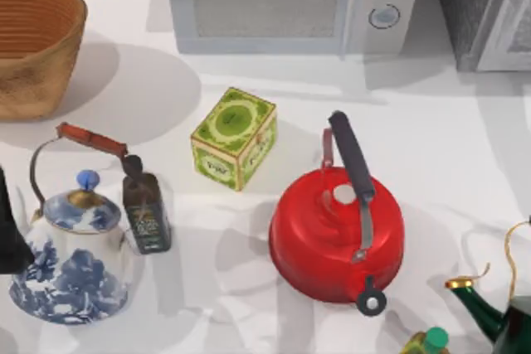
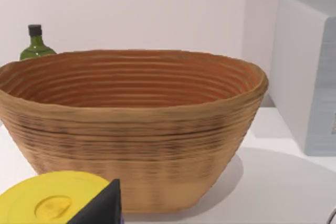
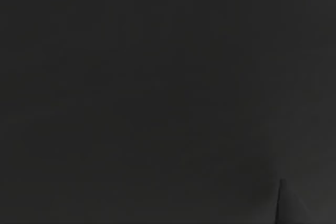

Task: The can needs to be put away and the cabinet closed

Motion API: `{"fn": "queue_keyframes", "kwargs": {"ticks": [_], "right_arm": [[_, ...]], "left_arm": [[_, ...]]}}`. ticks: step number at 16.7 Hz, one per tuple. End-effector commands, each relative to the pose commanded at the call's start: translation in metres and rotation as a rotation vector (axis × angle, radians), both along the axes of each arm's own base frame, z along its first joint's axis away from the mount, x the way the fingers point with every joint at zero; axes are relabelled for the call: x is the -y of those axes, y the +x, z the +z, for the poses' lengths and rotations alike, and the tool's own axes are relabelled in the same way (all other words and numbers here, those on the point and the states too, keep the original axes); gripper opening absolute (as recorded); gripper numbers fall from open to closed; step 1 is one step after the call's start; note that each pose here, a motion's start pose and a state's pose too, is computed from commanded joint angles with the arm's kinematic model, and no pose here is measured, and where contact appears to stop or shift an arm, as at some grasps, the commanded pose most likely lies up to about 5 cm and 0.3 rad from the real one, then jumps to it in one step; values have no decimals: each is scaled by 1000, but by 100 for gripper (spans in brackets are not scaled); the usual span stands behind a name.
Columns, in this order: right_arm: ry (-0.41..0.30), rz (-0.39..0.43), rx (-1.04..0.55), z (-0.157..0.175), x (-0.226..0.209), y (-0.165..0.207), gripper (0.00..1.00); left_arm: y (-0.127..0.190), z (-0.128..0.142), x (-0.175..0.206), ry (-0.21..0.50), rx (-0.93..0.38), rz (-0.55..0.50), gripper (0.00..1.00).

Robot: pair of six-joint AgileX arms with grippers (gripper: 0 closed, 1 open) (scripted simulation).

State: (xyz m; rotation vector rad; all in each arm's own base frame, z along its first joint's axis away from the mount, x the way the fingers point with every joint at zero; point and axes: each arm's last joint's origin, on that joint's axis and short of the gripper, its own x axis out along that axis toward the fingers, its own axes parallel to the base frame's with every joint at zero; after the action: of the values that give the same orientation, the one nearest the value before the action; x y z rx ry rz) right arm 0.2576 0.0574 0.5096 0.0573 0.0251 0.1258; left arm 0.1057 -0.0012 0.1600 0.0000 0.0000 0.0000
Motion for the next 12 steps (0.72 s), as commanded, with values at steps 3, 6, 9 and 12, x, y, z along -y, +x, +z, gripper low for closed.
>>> {"fn": "queue_keyframes", "kwargs": {"ticks": [3, 6, 9, 12], "right_arm": [[-26, -56, 9, 0, -26, -15, 100], [-49, -104, 17, 0, -39, -27, 100], [-56, -120, 19, 0, -41, -30, 100], [-56, -120, 19, 0, -41, -30, 100]], "left_arm": [[0, 0, 0, 0, 0, 0, 100], [0, 0, 0, 0, 0, 0, 100], [0, 0, 0, 0, 0, 0, 100], [0, 0, 0, 0, 0, 0, 100]]}}
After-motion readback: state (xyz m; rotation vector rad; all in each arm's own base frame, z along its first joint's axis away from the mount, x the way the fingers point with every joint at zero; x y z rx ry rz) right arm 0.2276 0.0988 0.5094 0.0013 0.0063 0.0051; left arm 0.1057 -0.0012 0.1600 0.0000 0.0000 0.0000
